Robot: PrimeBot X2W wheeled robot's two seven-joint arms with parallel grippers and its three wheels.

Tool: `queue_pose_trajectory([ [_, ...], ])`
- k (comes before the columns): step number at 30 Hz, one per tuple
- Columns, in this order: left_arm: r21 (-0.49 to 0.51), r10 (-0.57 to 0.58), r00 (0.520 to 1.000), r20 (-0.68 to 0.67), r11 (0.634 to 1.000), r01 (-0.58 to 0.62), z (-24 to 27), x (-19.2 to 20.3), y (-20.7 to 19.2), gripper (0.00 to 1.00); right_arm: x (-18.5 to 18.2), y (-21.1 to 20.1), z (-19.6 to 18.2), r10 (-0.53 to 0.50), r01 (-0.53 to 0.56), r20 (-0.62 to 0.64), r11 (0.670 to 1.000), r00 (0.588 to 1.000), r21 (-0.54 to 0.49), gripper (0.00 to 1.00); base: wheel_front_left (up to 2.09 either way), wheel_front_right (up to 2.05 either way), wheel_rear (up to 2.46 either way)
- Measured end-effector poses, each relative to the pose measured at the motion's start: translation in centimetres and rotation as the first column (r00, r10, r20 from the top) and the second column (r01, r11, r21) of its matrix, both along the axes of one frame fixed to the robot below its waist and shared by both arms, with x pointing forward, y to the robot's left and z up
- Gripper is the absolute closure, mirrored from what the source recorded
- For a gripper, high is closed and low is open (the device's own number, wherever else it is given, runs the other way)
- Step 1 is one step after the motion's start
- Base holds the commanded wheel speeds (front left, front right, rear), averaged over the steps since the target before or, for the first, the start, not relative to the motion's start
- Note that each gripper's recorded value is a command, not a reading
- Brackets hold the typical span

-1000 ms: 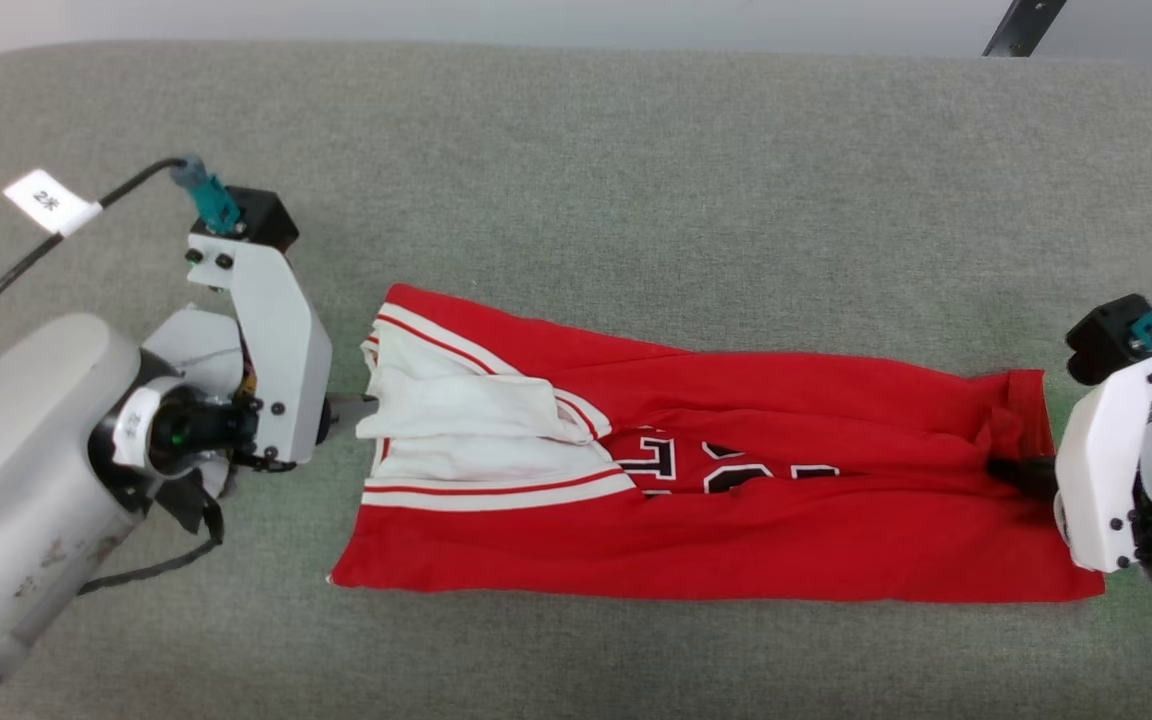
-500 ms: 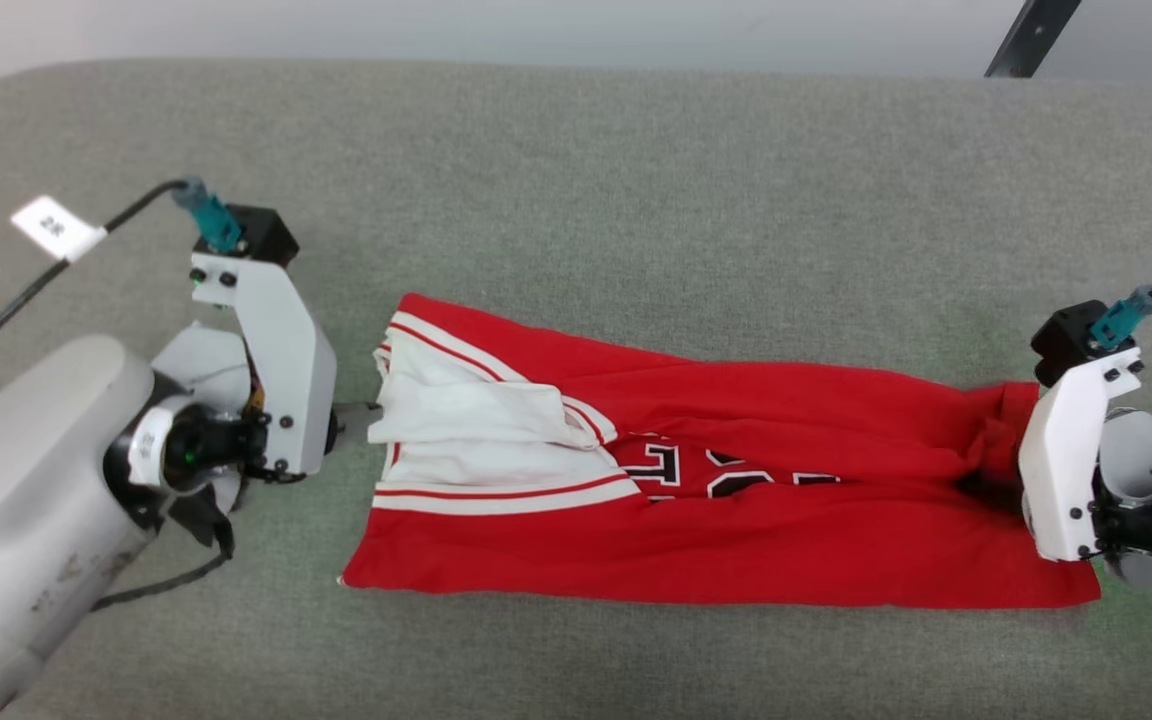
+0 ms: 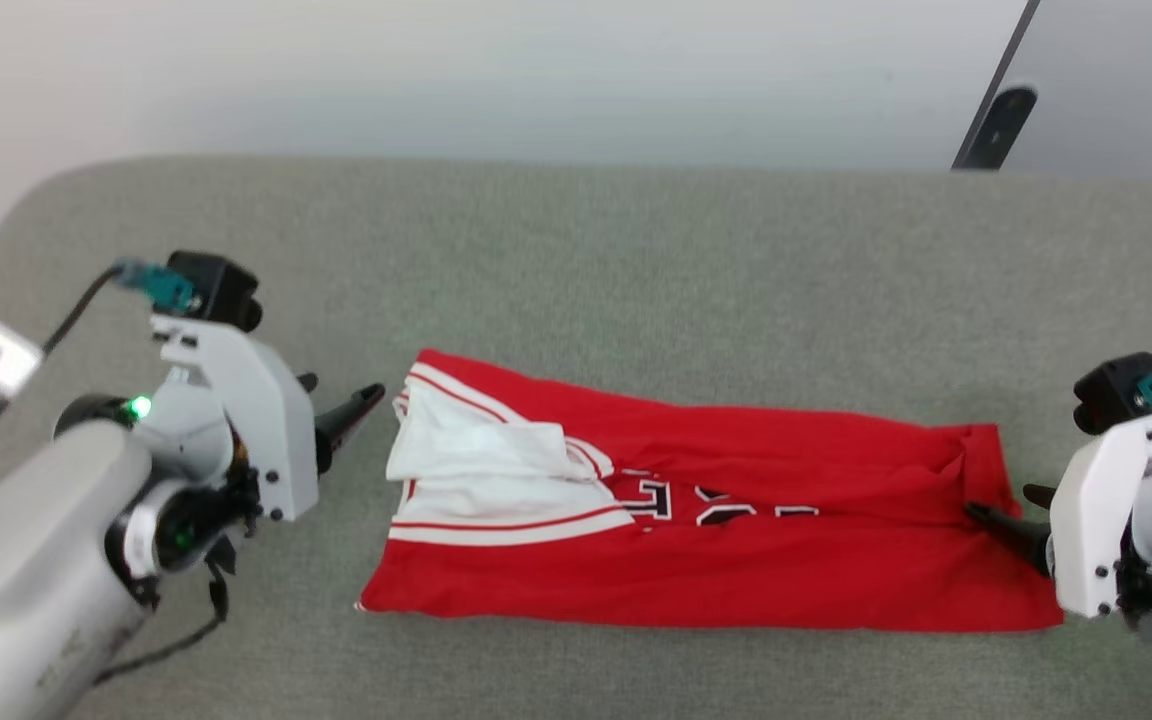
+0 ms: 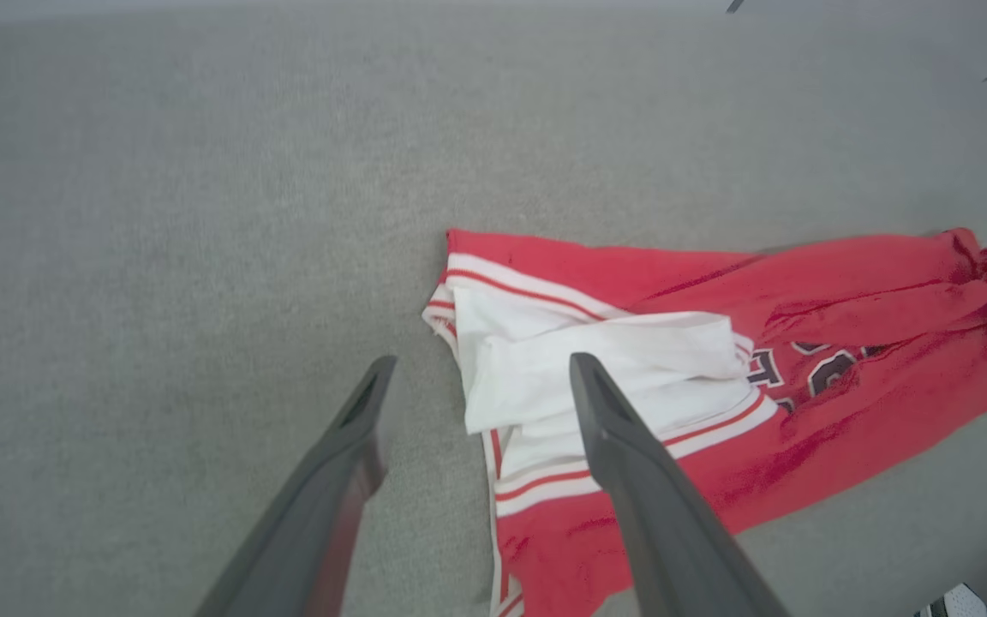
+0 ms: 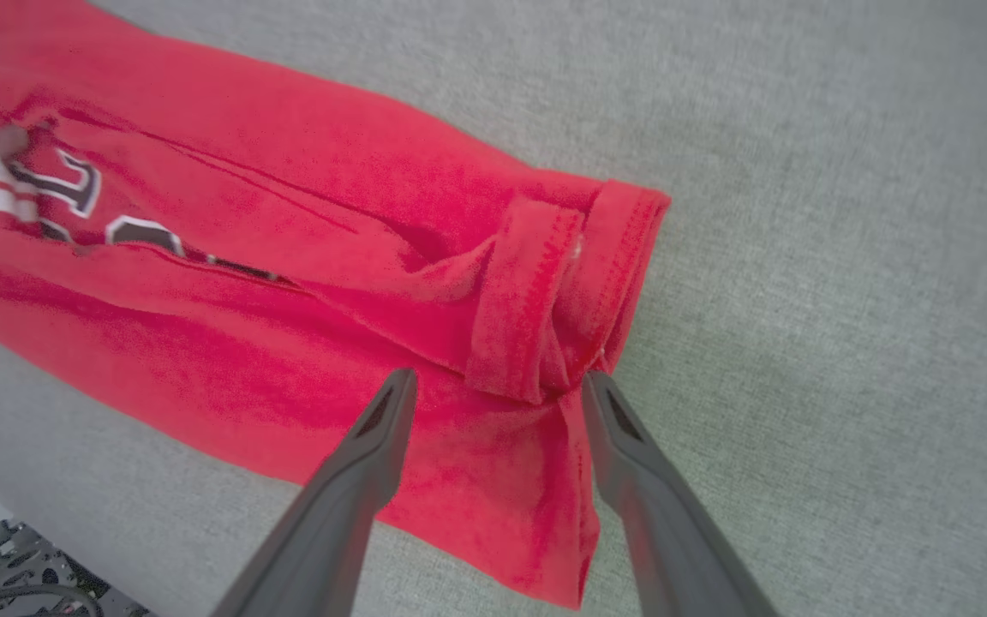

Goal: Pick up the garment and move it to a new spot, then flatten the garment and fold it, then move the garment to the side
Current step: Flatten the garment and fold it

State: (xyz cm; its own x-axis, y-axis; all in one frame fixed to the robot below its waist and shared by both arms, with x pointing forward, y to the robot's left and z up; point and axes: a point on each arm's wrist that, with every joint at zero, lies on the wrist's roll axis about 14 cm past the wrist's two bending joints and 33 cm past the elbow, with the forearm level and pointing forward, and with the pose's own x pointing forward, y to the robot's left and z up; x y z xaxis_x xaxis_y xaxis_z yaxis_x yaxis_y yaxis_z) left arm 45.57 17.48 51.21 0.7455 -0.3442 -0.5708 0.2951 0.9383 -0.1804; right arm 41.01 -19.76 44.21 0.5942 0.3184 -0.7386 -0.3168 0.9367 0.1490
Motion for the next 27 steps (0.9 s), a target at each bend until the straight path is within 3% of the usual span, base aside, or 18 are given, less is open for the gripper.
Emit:
queue_pose_trajectory([
  [6, -0.09, 0.06, 0.971, 0.231, 0.995, -0.04, 2.5, -1.6, 0.1, 0.0, -1.6, 0.4, 2.7, -0.01, 0.002, 0.211, 0.999, 0.977, 0.036, 0.0, 0.0, 0.0, 0.0],
  [11, -0.129, 0.111, 0.921, 0.373, 0.989, -0.067, 3.7, -3.2, 0.5, 0.0, -2.2, 0.7, 4.9, -0.035, 0.009, 0.379, 0.998, 0.925, 0.068, 0.0, 0.0, 0.0, 0.0],
  [12, -0.154, 0.147, 0.889, 0.433, 0.984, -0.088, 4.2, -4.0, 0.9, 0.0, -2.6, 1.0, 5.6, -0.041, 0.007, 0.448, 0.997, 0.893, 0.077, 0.0, 0.0, 0.0, 0.0],
  [15, -0.175, 0.178, 0.867, 0.466, 0.979, -0.107, 4.0, -5.0, 1.0, 0.0, -3.0, 1.4, 6.3, -0.044, 0.0, 0.513, 0.996, 0.857, 0.086, 0.0, 0.0, 0.0, 0.0],
  [16, -0.177, 0.188, 0.85, 0.492, 0.978, -0.114, 3.7, -6.0, 0.8, 0.0, -3.2, 1.4, 7.0, -0.081, 0.017, 0.57, 0.993, 0.818, 0.118, 0.0, 0.0, 0.0, 0.0],
  [17, -0.177, 0.188, 0.85, 0.492, 0.978, -0.114, 3.7, -6.0, 0.8, 0.0, -3.2, 1.4, 7.0, -0.081, 0.017, 0.57, 0.993, 0.818, 0.118, 0.0, 0.0, 0.0, 0.0],
  [22, -0.182, 0.241, 0.818, 0.522, 0.969, -0.17, 3.1, -7.8, 1.2, 0.0, -4.0, 2.3, 8.0, -0.126, 0.016, 0.66, 0.985, 0.741, 0.171, 0.0, 0.0, 0.0, 0.0],
  [27, -0.24, 0.312, 0.75, 0.583, 0.948, -0.208, 4.8, -8.6, 1.1, 0.0, -4.9, 3.0, 7.9, -0.148, 0.014, 0.691, 0.981, 0.708, 0.196, 0.0, 0.0, 0.0, 0.0],
])
